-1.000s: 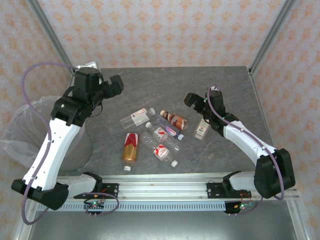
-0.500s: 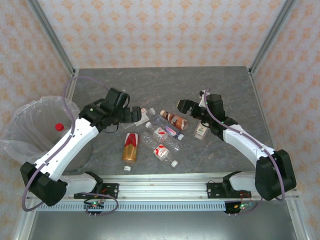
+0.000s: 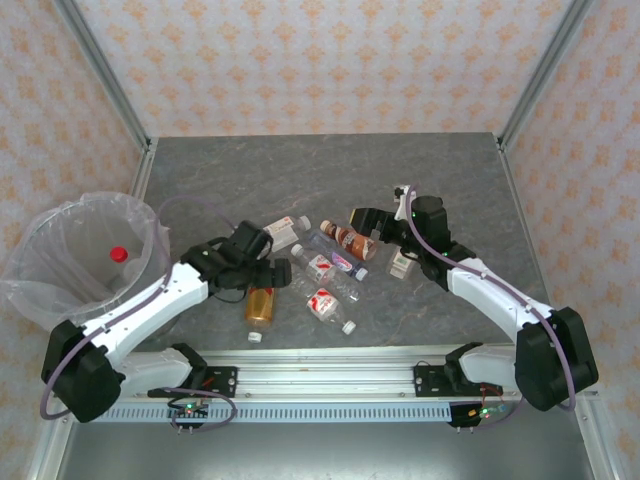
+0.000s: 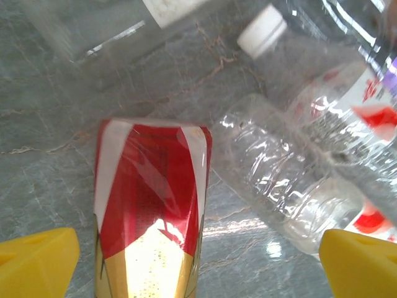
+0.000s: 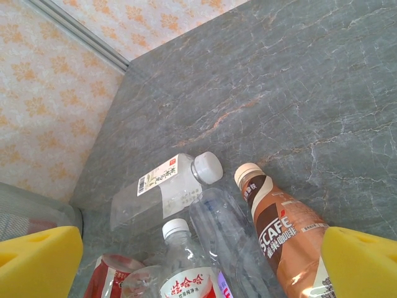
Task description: Put the plastic bottles in the bin
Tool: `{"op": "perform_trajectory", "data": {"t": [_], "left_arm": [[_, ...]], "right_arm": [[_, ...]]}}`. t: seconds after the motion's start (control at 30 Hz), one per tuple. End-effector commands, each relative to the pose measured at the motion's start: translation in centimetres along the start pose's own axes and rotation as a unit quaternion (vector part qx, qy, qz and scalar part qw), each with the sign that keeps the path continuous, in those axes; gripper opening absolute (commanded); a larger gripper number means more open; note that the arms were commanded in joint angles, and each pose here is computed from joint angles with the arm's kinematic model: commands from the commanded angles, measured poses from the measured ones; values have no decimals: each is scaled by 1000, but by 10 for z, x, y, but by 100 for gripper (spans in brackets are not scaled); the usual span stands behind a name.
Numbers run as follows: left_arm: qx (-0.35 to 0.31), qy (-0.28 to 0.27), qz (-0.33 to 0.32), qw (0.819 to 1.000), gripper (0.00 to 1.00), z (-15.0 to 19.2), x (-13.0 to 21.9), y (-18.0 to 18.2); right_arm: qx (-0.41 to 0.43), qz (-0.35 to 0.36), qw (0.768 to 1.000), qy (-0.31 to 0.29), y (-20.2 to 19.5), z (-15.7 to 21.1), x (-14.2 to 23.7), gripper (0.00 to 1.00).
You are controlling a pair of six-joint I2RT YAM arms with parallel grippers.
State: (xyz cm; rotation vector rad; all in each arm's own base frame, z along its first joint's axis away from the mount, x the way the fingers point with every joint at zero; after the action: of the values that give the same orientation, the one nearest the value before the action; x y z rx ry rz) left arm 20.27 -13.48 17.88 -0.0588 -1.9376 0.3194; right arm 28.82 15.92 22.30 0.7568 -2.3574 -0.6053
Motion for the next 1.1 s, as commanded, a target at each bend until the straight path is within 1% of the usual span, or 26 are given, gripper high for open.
{"op": "perform_trajectory", "data": {"t": [0.0, 0.2, 0.47, 0.67, 0.73, 0.87, 1.07], "left_arm": [[-34, -19, -42, 998, 100, 8, -15, 0], [-42, -11, -52, 998, 100, 25, -44, 6], [-54, 19, -66, 996, 100, 35, -63, 12], [-59, 28, -35, 997, 100, 36, -68, 5], [-60, 31, -28, 997, 99, 37, -70, 3], [-59, 36, -39, 997, 95, 36, -77, 3], [-33, 14, -62, 997, 90, 30, -85, 4]], "right_arm": [[12, -7, 1000, -19, 2, -5, -1, 99], [12, 2, 1000, -16, -1, -4, -4, 99], [10, 11, 1000, -12, -4, -1, -4, 99], [8, 16, 1000, -13, -5, -1, -3, 99], [8, 19, 1000, -14, -5, -1, -2, 99], [4, 21, 1000, -12, -6, 0, -1, 99], [2, 22, 1000, -17, -5, -1, 2, 99]]}}
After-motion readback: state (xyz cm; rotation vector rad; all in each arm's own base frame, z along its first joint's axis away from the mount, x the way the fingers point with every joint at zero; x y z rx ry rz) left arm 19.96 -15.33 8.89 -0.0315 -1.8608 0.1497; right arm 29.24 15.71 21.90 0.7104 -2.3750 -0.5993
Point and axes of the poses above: each hand's point on the last joint's axis, 136 mm out from that joint toward the fingers, its own x axis back along the fingers, its own y axis along the line the jaws close on, z = x × y, the point moved 7 cm from there along x, back along the fingers, and after that the axes turned 5 degrees about x, right-handed, at the moved point
